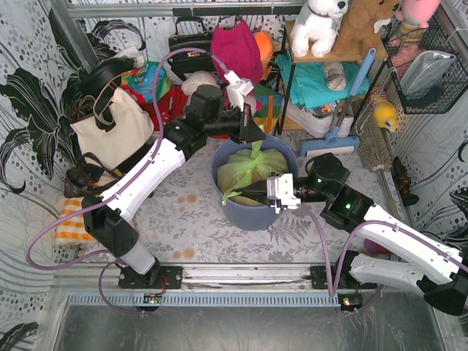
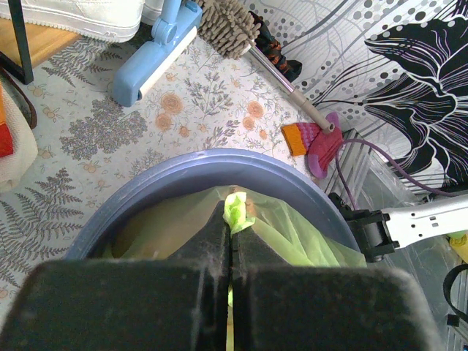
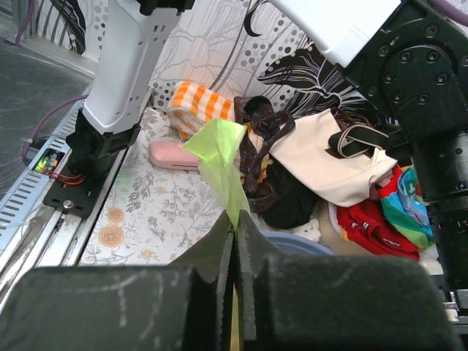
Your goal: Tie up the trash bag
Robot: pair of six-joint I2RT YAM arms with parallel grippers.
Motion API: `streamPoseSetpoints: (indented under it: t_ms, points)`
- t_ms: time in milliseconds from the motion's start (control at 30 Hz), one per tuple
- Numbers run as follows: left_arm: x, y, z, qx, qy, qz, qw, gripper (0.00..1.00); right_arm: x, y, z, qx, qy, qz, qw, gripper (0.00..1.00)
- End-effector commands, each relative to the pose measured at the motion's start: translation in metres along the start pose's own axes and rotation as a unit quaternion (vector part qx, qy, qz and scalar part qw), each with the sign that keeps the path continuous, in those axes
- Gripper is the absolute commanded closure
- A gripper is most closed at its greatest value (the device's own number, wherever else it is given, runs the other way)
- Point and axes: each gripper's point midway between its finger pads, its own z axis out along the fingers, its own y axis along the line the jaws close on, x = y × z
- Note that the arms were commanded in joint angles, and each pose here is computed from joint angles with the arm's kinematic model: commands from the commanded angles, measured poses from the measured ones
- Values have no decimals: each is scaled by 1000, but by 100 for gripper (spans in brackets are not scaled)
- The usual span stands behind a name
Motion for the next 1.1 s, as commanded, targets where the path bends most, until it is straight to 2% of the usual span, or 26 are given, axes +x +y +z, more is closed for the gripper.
streamPoseSetpoints:
  t_ms: [0,133,267,433,567,700,833,933,1067]
  points:
    - [-22,-11,-9,9,-31,23,999,100,-12,0,-3,10,-16,6,1000,100]
    - [-34,0,-8,-23,-54,37,998,100,-21,0,-7,10,-26,4,1000,100]
    - [-68,10,-7,-69,-87,59,992,100,-47,-5,-9,8,-48,6,999,100]
    - [-96,14,-5,-90,-130,59,986,100,-57,5,-10,-15,-35,28,999,100]
    - [-80,27,4,-97,-116,43,988,100,-35,20,-14,-10,-19,71,997,100]
    - [-39,51,15,-114,-79,17,990,100,-6,41,-19,5,-16,134,991,100]
    - [-3,76,22,-143,-47,-4,989,100,4,46,-23,26,-25,160,986,100]
    - [-7,74,21,-143,-52,-2,988,100,-3,43,-22,26,-30,158,987,100]
    - [-39,57,11,-135,-80,17,987,100,-30,31,-20,19,-53,137,989,100]
